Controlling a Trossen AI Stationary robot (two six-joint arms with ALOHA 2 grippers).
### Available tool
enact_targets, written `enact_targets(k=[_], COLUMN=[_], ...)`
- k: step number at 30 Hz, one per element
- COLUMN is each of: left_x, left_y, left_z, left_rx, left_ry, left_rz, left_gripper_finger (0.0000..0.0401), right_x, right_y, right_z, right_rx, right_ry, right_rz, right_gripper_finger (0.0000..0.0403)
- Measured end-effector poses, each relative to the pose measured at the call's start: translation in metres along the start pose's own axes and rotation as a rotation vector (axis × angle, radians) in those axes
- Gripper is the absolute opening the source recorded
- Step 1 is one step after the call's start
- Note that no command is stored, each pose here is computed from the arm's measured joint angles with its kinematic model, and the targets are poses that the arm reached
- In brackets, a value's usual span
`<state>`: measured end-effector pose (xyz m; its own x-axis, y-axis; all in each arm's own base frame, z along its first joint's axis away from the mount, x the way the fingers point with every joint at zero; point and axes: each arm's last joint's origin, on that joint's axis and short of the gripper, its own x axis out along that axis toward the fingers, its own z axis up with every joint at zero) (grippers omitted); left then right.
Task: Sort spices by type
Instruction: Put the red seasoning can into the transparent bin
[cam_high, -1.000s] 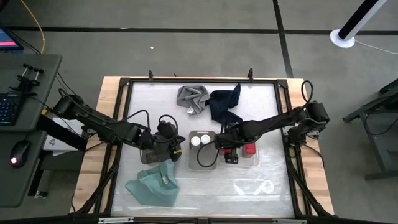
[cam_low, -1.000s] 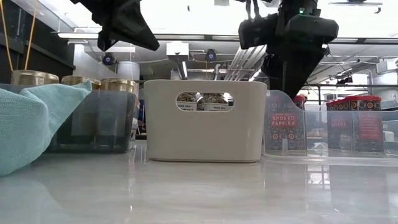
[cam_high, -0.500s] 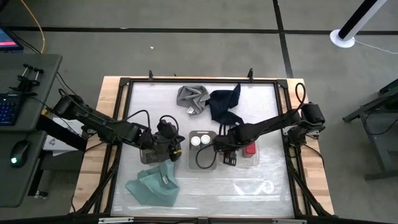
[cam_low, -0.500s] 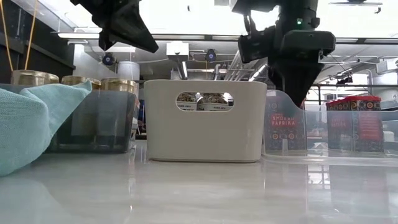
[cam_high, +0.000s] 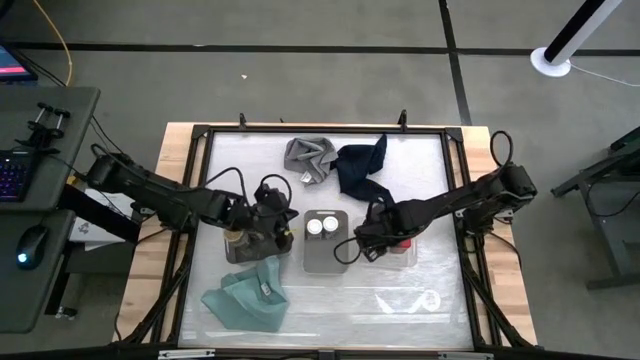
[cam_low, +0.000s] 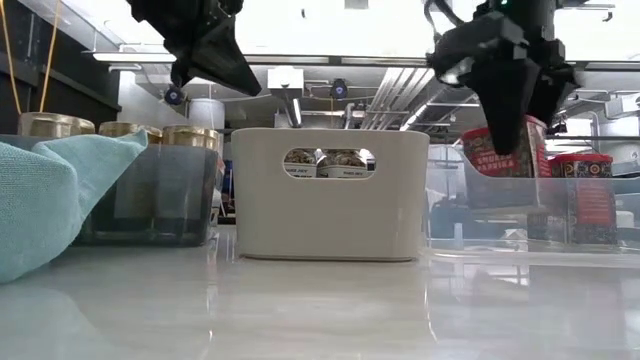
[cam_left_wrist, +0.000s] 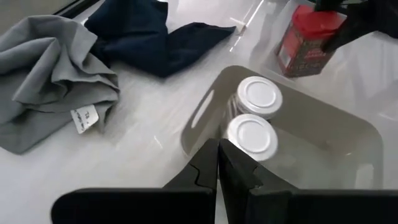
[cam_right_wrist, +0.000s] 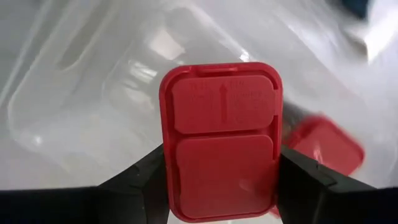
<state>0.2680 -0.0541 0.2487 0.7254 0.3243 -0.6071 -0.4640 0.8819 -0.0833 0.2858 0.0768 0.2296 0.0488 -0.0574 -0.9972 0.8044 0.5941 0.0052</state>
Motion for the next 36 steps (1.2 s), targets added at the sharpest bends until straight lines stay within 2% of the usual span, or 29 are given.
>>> enact_targets(k=[6,15,18,25,36], left_x=[0.007,0.015,0.016,0.018,0.018], left_y=[0.011,0.024,0.027,0.031,0.031], left_z=[0.006,0.012,0.014,0.015,0.015], left_rx=[0.020,0.051,0.050,0.061,0.063], left_ry=[0.027,0.057,0.060,0.077,0.079], left_rz=[-0.010,-0.031,-0.030,-0.057,-0.058], left_gripper_finger=[0.0000,0.0000,0.0000,0.0000,0.0000], right_x=[0.001,0.001,0.001,0.002,-0.004], right_y=[0.003,-0.001,-0.001,0.000,-0.003], right_z=[-0.003,-0.004,-0.004,-0.004,-0.004], right_rx=[0.283,0.510,0.536,0.553,0.517], right_ry=[-0.014,-0.032,-0.033,-0.035,-0.052], right_rz=[0.007,-0.040,-0.036,-0.035,-0.016], right_gripper_finger=[0.0210,0.0210,0.0212,0.0251,0.0257])
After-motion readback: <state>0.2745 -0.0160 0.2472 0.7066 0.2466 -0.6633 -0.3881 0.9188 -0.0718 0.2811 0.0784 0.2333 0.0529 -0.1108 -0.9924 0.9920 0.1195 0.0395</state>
